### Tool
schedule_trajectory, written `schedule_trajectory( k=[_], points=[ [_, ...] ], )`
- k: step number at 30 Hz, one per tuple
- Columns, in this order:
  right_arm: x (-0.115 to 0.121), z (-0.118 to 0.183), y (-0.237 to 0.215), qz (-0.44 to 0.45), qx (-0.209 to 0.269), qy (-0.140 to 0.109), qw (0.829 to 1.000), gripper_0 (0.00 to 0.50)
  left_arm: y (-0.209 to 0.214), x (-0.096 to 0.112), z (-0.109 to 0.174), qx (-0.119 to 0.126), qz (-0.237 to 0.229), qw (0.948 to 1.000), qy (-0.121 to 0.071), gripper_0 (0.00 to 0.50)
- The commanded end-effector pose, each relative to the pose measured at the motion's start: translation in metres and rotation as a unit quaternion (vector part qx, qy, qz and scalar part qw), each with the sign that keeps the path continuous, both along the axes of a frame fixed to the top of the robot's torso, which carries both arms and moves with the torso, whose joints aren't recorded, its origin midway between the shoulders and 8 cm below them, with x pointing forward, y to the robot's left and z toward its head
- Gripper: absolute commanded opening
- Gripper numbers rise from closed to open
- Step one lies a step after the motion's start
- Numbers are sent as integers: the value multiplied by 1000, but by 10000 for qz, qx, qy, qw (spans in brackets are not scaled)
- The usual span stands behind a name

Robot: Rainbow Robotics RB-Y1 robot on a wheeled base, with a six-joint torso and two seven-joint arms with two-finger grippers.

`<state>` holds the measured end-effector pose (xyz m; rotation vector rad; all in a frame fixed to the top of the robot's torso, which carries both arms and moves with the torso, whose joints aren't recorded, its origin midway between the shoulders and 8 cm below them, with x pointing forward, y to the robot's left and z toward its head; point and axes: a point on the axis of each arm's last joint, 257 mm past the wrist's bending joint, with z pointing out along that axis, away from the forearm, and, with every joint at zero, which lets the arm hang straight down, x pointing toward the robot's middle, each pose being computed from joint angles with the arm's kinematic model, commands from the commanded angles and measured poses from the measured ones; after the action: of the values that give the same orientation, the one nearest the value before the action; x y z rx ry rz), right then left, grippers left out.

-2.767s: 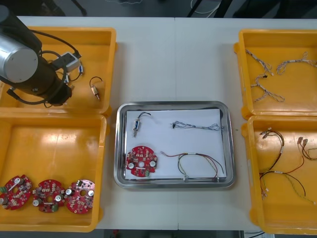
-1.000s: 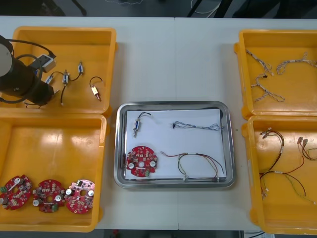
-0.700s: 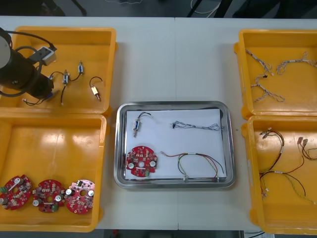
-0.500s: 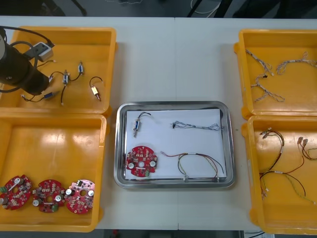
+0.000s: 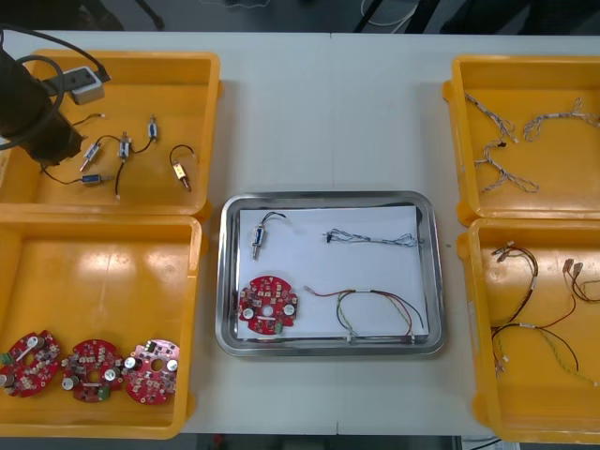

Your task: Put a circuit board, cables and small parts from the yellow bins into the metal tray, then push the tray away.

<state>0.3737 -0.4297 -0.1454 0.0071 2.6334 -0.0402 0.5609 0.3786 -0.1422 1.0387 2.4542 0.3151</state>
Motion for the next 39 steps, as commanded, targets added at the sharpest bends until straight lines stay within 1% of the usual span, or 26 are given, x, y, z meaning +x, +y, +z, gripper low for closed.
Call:
schedule_trajectory(
  k=[1,4,7,9,14,15,17,18,20,21,24,27,30,35,39],
  points=[
    [-3,-3,10,-8,63,12,10000,500,4,5,49,-92,74,9996,-268,0],
    [-3,-3,10,-8,63,12,10000,500,-3,2,59,-166,46,9995,-263,0],
    [-3,-3,10,-8,63,12,10000,500,-8,-4,68,-189,19,9997,-179,0],
    [-3,-3,10,-8,63,12,10000,500,-12,-10,75,-168,-1,9998,-78,0],
    [-3,-3,10,-8,63,12,10000,500,-21,-16,89,-186,-41,9998,16,0],
    [-3,-3,10,-8,63,12,10000,500,-22,-15,92,-204,-43,9998,7,0],
    [-3,-3,10,-8,63,12,10000,500,-31,-16,96,-385,-18,9993,9,0],
    [-3,-3,10,-8,63,12,10000,500,-36,-16,99,-519,46,9986,9,0],
    [-3,-3,10,-8,63,12,10000,500,-43,-16,103,-650,88,9978,0,0],
    [-3,-3,10,-8,63,12,10000,500,-50,-16,108,-701,87,9975,-40,0],
    [-3,-3,10,-8,63,12,10000,500,-62,-15,110,-828,128,9965,-69,0],
    [-3,-3,10,-8,63,12,10000,500,-69,-14,110,-884,107,9960,-89,0],
    [-3,-3,10,-8,63,12,10000,500,-73,-14,111,-875,64,9961,-111,0],
    [-3,-3,10,-8,63,12,10000,500,-75,-14,109,-865,37,9962,-94,0],
    [-3,-3,10,-8,63,12,10000,500,-85,-14,107,-929,2,9957,-75,0]
  ],
)
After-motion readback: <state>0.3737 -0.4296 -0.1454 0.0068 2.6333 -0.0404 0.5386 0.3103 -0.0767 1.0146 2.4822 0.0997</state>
